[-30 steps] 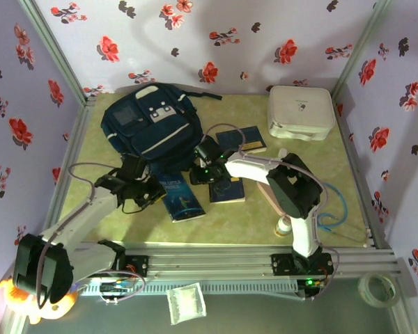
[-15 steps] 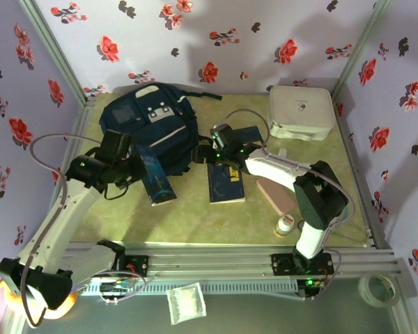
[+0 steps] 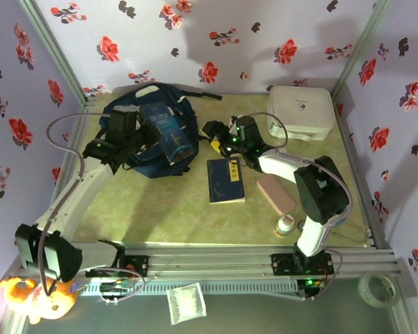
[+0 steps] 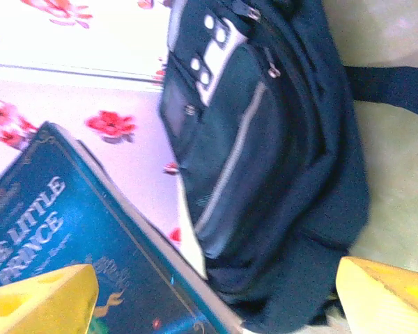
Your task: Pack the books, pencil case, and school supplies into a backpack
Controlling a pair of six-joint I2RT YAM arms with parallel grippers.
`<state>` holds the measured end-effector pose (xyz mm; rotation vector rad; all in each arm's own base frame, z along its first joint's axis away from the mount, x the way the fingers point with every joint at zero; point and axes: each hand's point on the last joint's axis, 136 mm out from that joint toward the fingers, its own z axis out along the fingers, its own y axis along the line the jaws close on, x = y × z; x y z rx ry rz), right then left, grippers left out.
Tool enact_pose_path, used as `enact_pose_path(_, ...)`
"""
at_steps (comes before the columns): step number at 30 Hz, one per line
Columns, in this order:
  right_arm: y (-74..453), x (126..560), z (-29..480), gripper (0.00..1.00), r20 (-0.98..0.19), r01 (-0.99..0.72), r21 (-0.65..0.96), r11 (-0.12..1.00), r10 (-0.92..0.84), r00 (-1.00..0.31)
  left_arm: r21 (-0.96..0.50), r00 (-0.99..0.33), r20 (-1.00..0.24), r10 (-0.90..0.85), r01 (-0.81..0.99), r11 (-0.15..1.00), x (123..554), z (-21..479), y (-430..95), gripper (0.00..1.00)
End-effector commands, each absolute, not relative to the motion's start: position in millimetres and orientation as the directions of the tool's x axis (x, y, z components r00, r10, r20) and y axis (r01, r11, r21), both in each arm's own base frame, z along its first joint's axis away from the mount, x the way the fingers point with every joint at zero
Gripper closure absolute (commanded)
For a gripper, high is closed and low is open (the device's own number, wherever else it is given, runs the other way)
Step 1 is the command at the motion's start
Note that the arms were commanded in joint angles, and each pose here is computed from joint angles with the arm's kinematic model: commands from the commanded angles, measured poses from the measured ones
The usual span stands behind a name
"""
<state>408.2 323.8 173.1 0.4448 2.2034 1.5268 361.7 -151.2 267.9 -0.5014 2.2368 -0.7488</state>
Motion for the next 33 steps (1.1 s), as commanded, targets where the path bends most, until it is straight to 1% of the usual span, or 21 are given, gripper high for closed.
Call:
enact_pose_path(1,339.6,407.6,205.6,0.11,-0.017,0.046,0.991,0.123,0.466,-0.885,-0.810,-0.576,-0.475,-0.665,-0.010,0.586,395.6,323.9,-165.3,1.00)
enact_pose_path(4,340.3,409.6,210.0,0.10,0.011,0.062,0.994,0.093,0.476,-0.879,-0.862,-0.581,-0.411,-0.702,-0.004,0.507,407.6,325.0,-173.4,1.00)
enact_pose_path(10,349.1,412.5,239.8,0.11,0.026,0.019,1.000,-0.021,0.458,-0.888,-0.893,-0.589,-0.357,-0.725,-0.014,0.451,418.9,325.5,-180.4,1.00)
enact_pose_path(17,367.4,411.4,238.1,0.11,0.078,0.060,0.997,-0.054,0.432,-0.899,-0.926,-0.587,-0.295,-0.754,-0.021,0.378,426.5,327.0,-183.6,1.00)
enact_pose_path(20,378.5,409.6,244.5,0.11,0.088,0.058,0.995,-0.086,0.414,-0.906,-0.930,-0.576,-0.285,-0.766,-0.026,0.366,428.3,328.2,-179.1,1.00)
enact_pose_path(23,386.6,407.3,246.9,0.11,0.086,0.054,0.994,-0.090,0.405,-0.910,-0.935,-0.568,-0.284,-0.772,-0.013,0.353,427.9,332.1,-177.2,1.00)
enact_pose_path(27,386.3,407.2,244.0,0.11,0.081,0.053,0.996,-0.078,0.418,-0.905,-0.930,-0.568,-0.298,-0.767,-0.009,0.367,426.5,335.3,-175.0,1.00)
enact_pose_path(33,386.0,405.6,240.9,0.09,0.080,0.051,0.996,-0.079,0.426,-0.901,-0.926,-0.558,-0.319,-0.767,0.010,0.377,424.7,343.0,-170.5,1.00)
